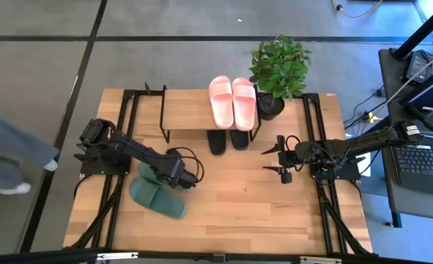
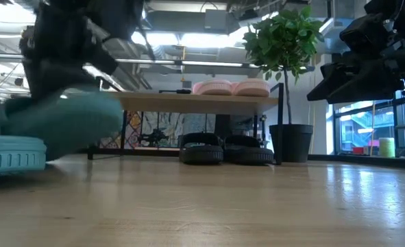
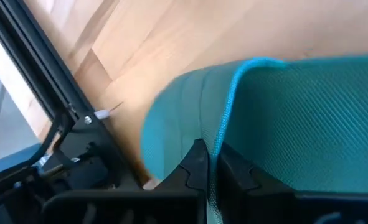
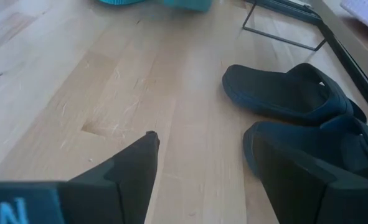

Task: Pick and place slides into the shelf
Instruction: Put the top green slide under the shelf

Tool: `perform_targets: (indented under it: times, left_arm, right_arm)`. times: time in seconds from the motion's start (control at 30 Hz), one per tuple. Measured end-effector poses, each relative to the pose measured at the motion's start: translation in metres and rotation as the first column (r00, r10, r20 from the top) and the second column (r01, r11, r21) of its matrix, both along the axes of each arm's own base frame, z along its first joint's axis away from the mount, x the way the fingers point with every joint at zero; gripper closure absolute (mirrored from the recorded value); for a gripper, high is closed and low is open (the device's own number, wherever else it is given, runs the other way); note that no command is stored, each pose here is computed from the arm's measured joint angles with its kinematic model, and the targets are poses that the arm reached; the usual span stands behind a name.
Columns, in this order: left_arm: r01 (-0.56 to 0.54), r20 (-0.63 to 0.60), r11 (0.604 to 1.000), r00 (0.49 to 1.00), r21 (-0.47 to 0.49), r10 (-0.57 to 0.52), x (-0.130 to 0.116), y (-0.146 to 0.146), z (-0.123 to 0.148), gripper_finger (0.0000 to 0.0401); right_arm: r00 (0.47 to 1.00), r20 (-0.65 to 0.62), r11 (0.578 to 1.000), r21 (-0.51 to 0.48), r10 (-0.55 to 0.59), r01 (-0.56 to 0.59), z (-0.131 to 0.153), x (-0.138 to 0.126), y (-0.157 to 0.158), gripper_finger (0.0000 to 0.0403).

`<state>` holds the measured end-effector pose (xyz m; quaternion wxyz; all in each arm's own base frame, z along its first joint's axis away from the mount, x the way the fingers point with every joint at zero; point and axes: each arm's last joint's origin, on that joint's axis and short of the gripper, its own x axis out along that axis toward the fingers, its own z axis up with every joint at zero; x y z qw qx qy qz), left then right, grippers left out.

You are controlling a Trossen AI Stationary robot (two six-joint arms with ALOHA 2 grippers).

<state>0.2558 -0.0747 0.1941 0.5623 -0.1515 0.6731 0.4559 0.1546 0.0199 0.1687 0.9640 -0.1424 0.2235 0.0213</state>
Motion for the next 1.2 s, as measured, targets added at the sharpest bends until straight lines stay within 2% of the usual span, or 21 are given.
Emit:
perform_targets:
  times: [0.17, 0.3, 0.4, 0.57, 0.67, 0.77, 0.87, 1.2]
  left_arm:
    - [0.087, 0.095, 0.996, 0.992, -0.013, -0.086, 0.014, -0.015, 0.028, 0.0396]
    - [0.203, 0.211, 0.977, 0.955, 0.061, -0.211, 0.028, -0.022, 0.051, 0.0396]
    - [0.300, 0.244, 0.947, 0.915, 0.115, -0.320, 0.036, -0.022, 0.062, 0.0398]
    - [0.510, 0.243, 0.848, 0.813, 0.145, -0.530, 0.050, -0.018, 0.062, 0.0399]
    - [0.630, 0.178, 0.757, 0.736, 0.172, -0.653, 0.060, -0.015, 0.055, 0.0399]
    - [0.699, 0.098, 0.693, 0.688, 0.178, -0.719, 0.068, -0.010, 0.046, 0.0399]
    - [0.704, 0.034, 0.685, 0.692, 0.190, -0.721, 0.077, -0.001, 0.034, 0.0399]
    - [0.664, -0.133, 0.715, 0.746, 0.218, -0.652, 0.097, 0.033, -0.006, 0.0399]
  right_arm:
    - [1.000, 0.000, 1.000, 0.000, 0.000, 0.000, 0.000, 0.000, 0.000, 0.0146]
    - [1.000, 0.000, 1.000, 0.000, 0.000, 0.000, 0.000, 0.000, 0.000, 0.0146]
    - [1.000, 0.000, 1.000, 0.000, 0.000, 0.000, 0.000, 0.000, 0.000, 0.0146]
    - [1.000, 0.000, 1.000, 0.000, 0.000, 0.000, 0.000, 0.000, 0.000, 0.0146]
    - [1.000, 0.000, 1.000, 0.000, 0.000, 0.000, 0.000, 0.000, 0.000, 0.0146]
    - [1.000, 0.000, 1.000, 0.000, 0.000, 0.000, 0.000, 0.000, 0.000, 0.0146]
    - [1.000, 0.000, 1.000, 0.000, 0.000, 0.000, 0.000, 0.000, 0.000, 0.0146]
    - [1.000, 0.000, 1.000, 0.001, -0.001, 0.001, 0.000, 0.000, 0.000, 0.0146]
